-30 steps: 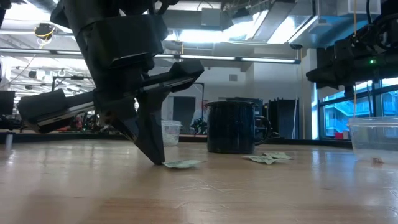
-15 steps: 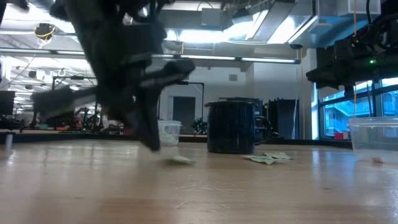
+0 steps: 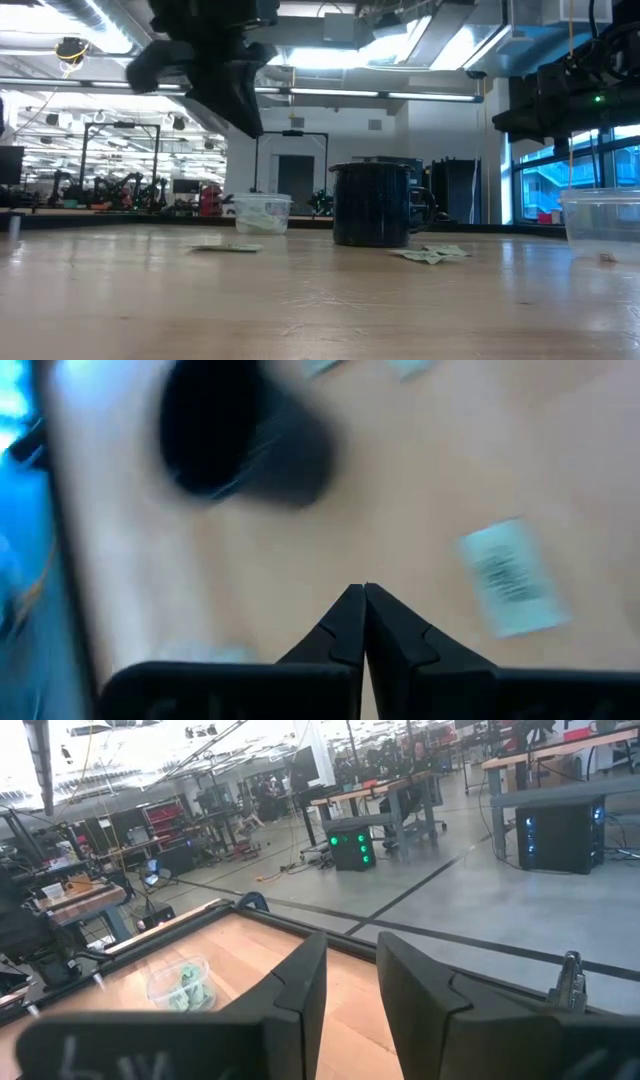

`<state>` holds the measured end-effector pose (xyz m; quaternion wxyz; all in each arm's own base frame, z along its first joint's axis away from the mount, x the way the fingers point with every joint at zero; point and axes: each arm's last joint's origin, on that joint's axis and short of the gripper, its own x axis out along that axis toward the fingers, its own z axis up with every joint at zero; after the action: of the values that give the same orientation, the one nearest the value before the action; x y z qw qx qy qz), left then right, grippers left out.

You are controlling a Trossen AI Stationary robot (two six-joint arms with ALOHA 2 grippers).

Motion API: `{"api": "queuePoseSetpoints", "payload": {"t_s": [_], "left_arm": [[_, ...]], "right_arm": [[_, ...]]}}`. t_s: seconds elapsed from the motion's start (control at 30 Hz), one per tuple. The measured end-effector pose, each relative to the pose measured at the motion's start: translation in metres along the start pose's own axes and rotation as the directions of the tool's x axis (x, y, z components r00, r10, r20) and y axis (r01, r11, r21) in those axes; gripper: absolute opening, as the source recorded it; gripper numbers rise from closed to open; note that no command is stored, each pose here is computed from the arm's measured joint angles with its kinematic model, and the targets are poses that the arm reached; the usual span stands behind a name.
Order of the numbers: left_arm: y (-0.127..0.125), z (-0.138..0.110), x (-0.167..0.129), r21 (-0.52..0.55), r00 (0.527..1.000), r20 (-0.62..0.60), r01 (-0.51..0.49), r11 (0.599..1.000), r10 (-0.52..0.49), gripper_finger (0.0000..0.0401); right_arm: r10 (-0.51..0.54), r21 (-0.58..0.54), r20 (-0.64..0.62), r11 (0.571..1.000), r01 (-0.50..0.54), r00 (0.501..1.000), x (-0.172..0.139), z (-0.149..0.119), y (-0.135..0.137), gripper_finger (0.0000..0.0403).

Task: Pick and place items into bin
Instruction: Put the green stevia packet into the top transparent bin

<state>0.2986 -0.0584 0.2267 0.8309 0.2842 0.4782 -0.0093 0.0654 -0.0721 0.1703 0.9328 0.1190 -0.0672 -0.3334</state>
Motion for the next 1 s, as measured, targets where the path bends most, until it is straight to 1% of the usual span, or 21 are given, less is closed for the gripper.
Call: {"api": "queuePoseSetpoints", "payload": {"t_s": [0.07,0.1,0.2,0.27,0.33,0.4,0.47,0.6,0.7,0.8,0.87,0.93,1.0], "left_arm": [[0.014,-0.008,-0.005,-0.072,1.000,-0.025,-0.016,0.997,0.015,0.0002],[0.020,-0.011,-0.006,-0.111,1.000,-0.021,0.002,0.994,-0.004,0.0002],[0.031,-0.017,-0.004,-0.205,0.996,-0.001,0.089,0.975,-0.091,0.0002],[0.033,-0.016,-0.001,-0.238,0.988,0.031,0.155,0.959,-0.152,0.0005],[0.031,-0.012,0.004,-0.233,0.976,0.074,0.217,0.948,-0.205,0.0014],[0.027,-0.011,0.007,-0.205,0.965,0.084,0.260,0.944,-0.248,0.0030],[0.021,-0.007,0.011,-0.191,0.957,0.099,0.287,0.939,-0.273,0.0051],[0.002,0.000,0.017,-0.153,0.949,0.077,0.313,0.937,-0.304,0.0095],[-0.016,0.003,0.022,-0.117,0.950,0.039,0.312,0.943,-0.309,0.0123],[-0.032,0.006,0.026,-0.115,0.966,-0.005,0.258,0.959,-0.260,0.0146],[-0.042,0.007,0.030,-0.103,0.979,-0.038,0.197,0.975,-0.202,0.0155],[-0.050,0.007,0.033,-0.088,0.987,-0.070,0.141,0.986,-0.147,0.0160],[-0.058,0.008,0.037,-0.078,0.987,-0.086,0.128,0.989,-0.135,0.0161]], "right_arm": [[0.001,0.000,0.000,1.000,-0.001,1.000,0.000,0.000,0.000,0.0095],[0.000,0.000,0.000,1.000,0.000,1.000,0.000,0.000,0.000,0.0095],[0.000,0.000,0.000,1.000,0.000,1.000,0.000,0.000,0.000,0.0095],[0.001,0.000,0.001,1.000,-0.001,1.000,0.000,0.000,0.000,0.0095],[0.000,0.000,0.000,1.000,0.000,1.000,0.000,0.000,0.000,0.0095],[0.000,0.000,0.001,1.000,0.000,1.000,0.000,0.000,0.000,0.0095],[0.001,0.000,0.000,1.000,-0.001,1.000,0.000,0.000,0.000,0.0095],[0.001,-0.001,0.001,1.000,-0.001,1.000,0.000,0.000,0.000,0.0095],[0.000,-0.001,0.001,1.000,0.000,1.000,0.000,0.000,0.000,0.0095],[0.000,0.000,0.001,1.000,0.000,1.000,0.000,0.000,0.000,0.0095],[0.000,0.000,0.000,1.000,0.000,1.000,0.000,0.000,0.000,0.0095],[0.000,-0.001,0.001,1.000,0.000,1.000,0.000,0.000,0.000,0.0095],[0.000,0.000,0.000,1.000,0.000,1.000,0.000,0.000,0.000,0.0095]]}}
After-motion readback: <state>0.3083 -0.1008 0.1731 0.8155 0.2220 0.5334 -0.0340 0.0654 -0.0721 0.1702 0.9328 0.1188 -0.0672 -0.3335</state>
